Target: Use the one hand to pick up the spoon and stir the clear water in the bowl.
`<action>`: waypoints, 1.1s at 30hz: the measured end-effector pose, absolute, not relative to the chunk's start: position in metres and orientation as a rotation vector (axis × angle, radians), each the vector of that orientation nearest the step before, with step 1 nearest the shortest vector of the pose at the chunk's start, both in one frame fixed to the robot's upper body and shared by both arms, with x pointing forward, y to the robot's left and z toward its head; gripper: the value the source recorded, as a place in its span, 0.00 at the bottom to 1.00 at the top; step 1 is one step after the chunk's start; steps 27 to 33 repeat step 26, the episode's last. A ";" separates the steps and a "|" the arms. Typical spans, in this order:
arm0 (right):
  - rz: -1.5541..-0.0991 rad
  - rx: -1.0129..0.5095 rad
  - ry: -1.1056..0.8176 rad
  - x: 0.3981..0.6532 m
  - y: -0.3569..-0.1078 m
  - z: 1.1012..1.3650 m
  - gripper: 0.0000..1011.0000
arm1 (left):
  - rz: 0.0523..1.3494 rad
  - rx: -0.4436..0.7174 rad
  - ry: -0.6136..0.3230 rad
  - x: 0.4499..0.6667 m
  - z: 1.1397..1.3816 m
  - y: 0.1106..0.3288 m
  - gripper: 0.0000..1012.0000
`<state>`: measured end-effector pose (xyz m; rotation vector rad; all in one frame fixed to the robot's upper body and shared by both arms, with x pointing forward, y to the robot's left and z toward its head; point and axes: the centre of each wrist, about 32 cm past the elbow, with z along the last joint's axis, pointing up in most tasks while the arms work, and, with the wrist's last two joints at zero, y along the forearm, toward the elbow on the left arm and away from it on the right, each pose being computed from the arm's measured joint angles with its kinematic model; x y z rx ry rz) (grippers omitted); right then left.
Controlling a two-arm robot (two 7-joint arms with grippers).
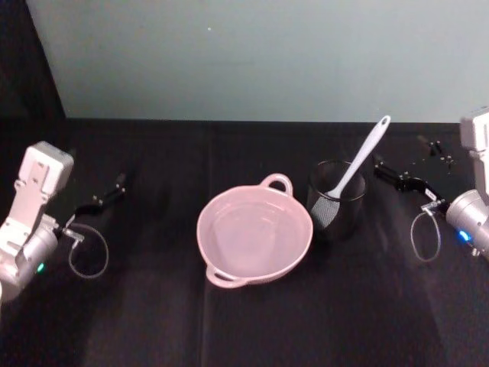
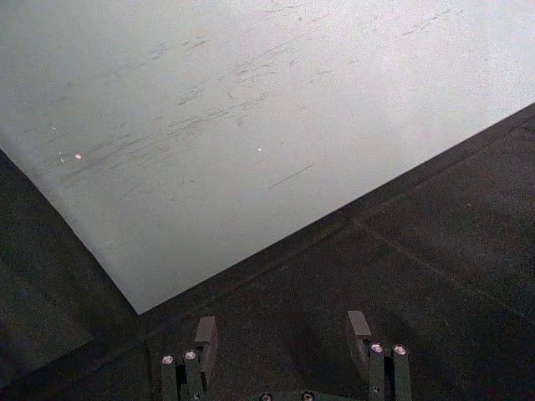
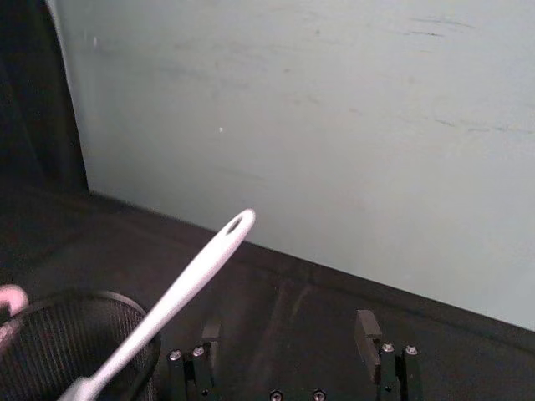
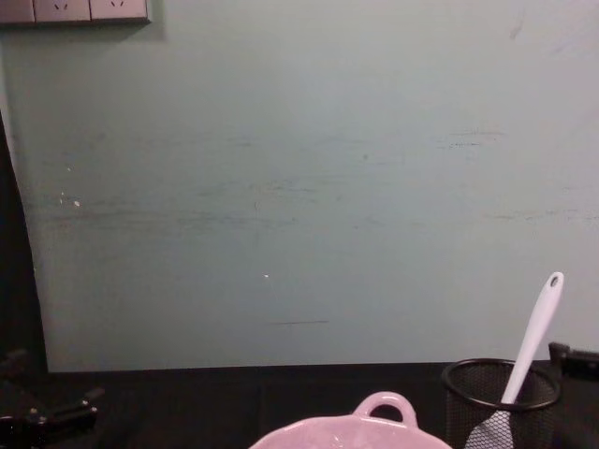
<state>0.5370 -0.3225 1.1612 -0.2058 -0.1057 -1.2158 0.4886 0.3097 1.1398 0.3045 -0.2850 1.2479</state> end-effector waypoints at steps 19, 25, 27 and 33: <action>-1.240 -0.280 -0.198 0.539 -0.314 1.159 0.99 | 1.248 0.304 -0.285 0.489 1.140 0.310 1.00; -1.238 -0.277 -0.193 0.539 -0.315 1.159 0.99 | 1.248 0.304 -0.285 0.489 1.140 0.310 1.00; -1.238 -0.276 -0.192 0.539 -0.315 1.159 0.99 | 1.248 0.304 -0.285 0.489 1.140 0.310 1.00; -1.238 -0.276 -0.192 0.539 -0.315 1.159 0.99 | 1.248 0.304 -0.285 0.489 1.140 0.310 1.00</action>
